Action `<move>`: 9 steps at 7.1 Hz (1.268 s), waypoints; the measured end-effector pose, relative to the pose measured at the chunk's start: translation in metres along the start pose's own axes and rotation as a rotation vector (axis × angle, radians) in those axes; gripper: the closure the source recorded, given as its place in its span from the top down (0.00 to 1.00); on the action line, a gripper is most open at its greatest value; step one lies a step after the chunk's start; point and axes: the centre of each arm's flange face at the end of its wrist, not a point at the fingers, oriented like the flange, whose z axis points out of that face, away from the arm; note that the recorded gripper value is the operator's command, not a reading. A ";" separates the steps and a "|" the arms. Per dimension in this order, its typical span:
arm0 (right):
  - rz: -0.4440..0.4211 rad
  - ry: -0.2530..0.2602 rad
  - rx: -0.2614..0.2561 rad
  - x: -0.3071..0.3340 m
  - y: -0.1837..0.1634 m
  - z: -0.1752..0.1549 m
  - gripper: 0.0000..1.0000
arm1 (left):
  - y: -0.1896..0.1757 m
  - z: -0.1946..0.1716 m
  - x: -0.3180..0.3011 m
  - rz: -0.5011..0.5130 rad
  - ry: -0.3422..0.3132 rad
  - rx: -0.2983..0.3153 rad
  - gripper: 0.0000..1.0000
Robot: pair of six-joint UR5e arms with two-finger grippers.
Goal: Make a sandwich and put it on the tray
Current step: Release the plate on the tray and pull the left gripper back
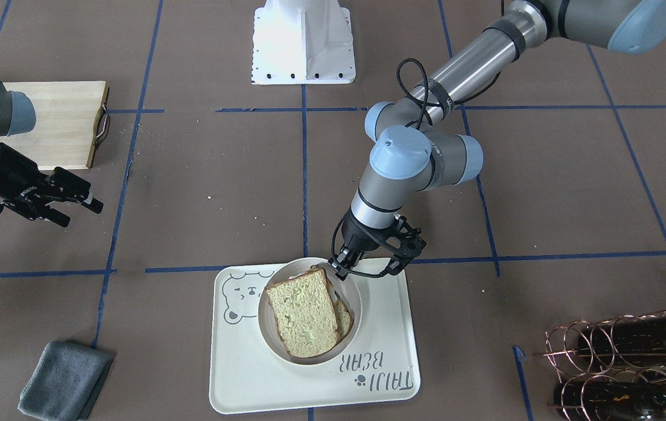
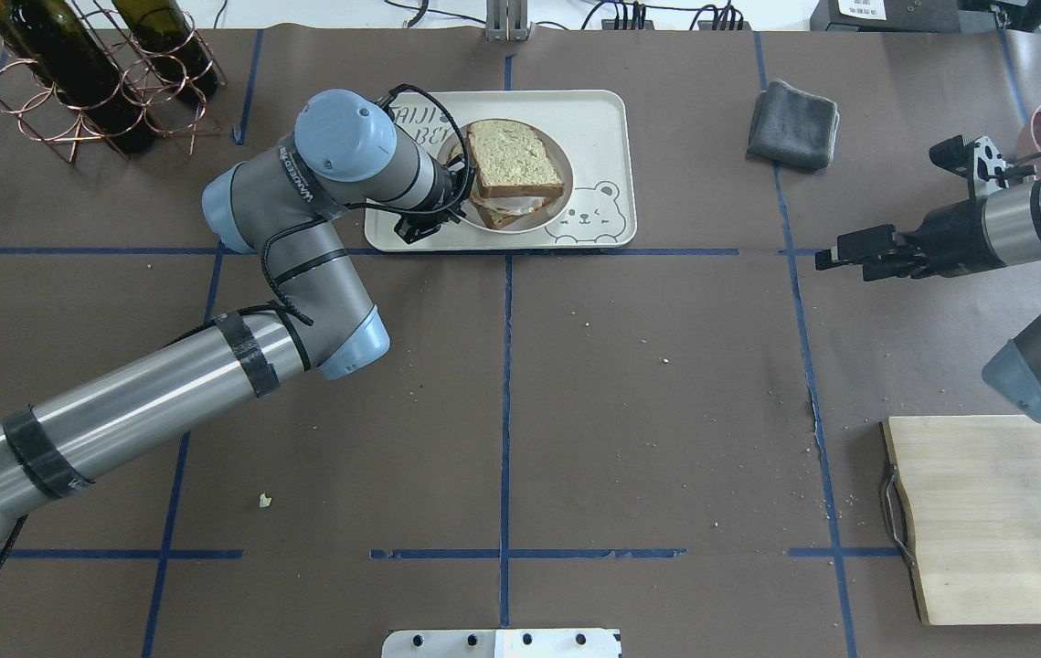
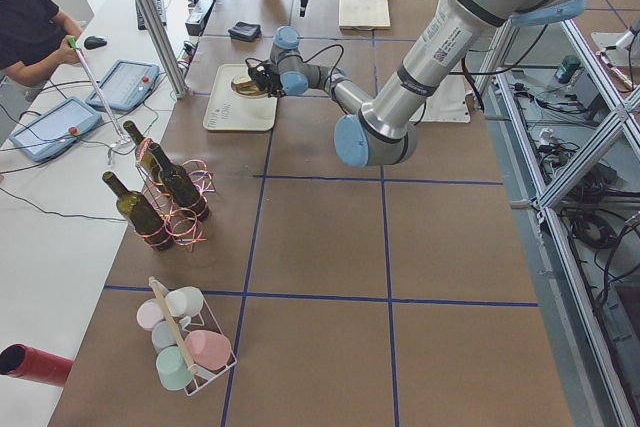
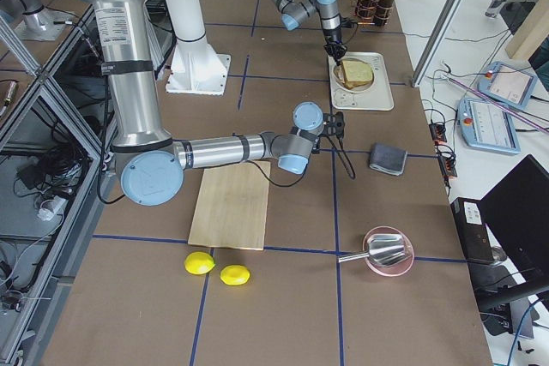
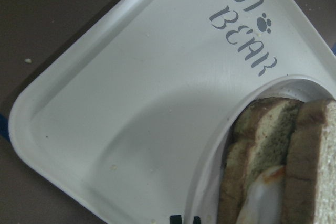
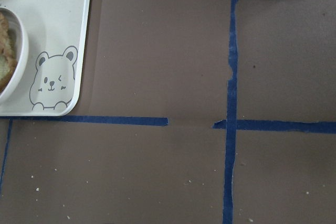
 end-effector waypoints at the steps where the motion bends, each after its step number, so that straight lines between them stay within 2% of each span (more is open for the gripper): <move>1: 0.001 0.001 0.001 0.001 0.001 0.000 1.00 | -0.002 0.005 0.000 0.010 0.003 -0.002 1.00; 2: -0.001 -0.001 0.001 0.000 0.001 -0.001 1.00 | -0.003 0.007 0.000 0.046 0.005 -0.002 0.94; 3: 0.001 0.000 0.001 0.000 0.000 -0.001 1.00 | -0.007 0.001 0.000 0.092 0.015 0.000 0.93; 4: 0.011 0.010 0.000 0.002 -0.001 -0.003 1.00 | -0.015 -0.013 -0.012 0.137 0.037 0.002 0.90; 5: 0.026 0.040 -0.004 0.009 -0.004 -0.003 1.00 | -0.025 -0.036 -0.046 0.218 0.058 -0.001 0.90; 6: 0.018 0.091 -0.013 0.020 -0.009 -0.004 1.00 | -0.035 -0.063 -0.086 0.330 0.067 -0.015 0.96; 7: -0.025 0.155 -0.023 0.037 -0.021 -0.015 1.00 | -0.052 -0.093 -0.125 0.462 0.066 -0.036 0.99; 8: -0.074 0.212 -0.035 0.058 -0.036 -0.035 1.00 | -0.081 -0.127 -0.170 0.600 0.052 -0.040 0.99; 9: -0.123 0.259 -0.056 0.081 -0.052 -0.070 1.00 | -0.122 -0.168 -0.225 0.744 0.020 -0.022 0.99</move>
